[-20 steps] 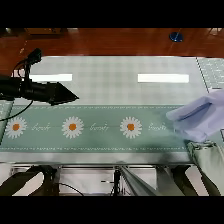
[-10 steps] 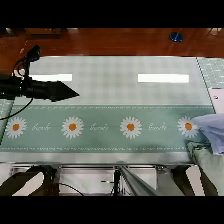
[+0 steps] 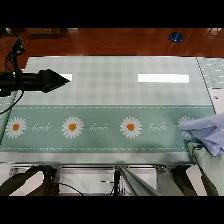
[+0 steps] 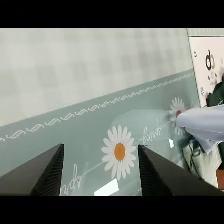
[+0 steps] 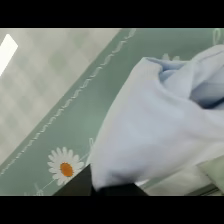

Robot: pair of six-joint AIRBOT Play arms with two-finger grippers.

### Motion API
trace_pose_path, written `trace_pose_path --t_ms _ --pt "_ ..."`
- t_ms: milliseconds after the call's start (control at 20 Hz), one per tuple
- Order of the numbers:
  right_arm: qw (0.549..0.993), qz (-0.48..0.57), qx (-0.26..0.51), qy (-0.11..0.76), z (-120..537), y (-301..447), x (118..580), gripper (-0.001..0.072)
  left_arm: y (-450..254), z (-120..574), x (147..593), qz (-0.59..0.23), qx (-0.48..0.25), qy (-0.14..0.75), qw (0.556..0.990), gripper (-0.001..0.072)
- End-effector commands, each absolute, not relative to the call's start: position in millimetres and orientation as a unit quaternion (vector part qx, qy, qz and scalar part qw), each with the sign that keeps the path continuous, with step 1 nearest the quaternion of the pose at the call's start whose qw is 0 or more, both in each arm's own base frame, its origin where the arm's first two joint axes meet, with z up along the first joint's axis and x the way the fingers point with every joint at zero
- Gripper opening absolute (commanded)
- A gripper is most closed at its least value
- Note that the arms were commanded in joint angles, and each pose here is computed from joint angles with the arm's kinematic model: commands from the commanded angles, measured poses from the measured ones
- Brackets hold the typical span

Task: Fold the shirts.

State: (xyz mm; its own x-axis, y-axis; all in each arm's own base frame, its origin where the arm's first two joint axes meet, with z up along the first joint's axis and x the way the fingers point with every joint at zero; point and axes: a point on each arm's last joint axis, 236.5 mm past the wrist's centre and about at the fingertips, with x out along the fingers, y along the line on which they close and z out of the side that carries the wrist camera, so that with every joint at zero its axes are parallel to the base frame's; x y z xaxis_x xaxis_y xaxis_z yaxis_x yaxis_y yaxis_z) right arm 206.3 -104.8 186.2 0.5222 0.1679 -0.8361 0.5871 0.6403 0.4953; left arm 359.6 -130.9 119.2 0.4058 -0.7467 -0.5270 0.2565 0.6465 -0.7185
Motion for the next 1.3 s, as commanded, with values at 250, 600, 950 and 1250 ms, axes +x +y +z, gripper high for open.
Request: trace_pose_path --t_ms 250,600,950,1250 --pt "0.681 -0.318 0.355 0.557 136 -152 124 0.0025 -126 116 364 -0.315 -0.271 0.439 0.797 0.0547" --pt "0.430 -0.418 0.317 0.735 35 -135 -19 0.0025 -101 116 373 -0.286 -0.286 0.428 0.808 0.0547" --pt "0.257 -0.497 0.314 0.767 52 -133 -116 0.0025 -51 117 384 -0.230 -0.320 0.408 0.823 0.0546" --pt "0.180 -0.511 0.323 0.776 61 -130 -155 0.0027 -45 123 391 -0.221 -0.336 0.390 0.828 0.0545"
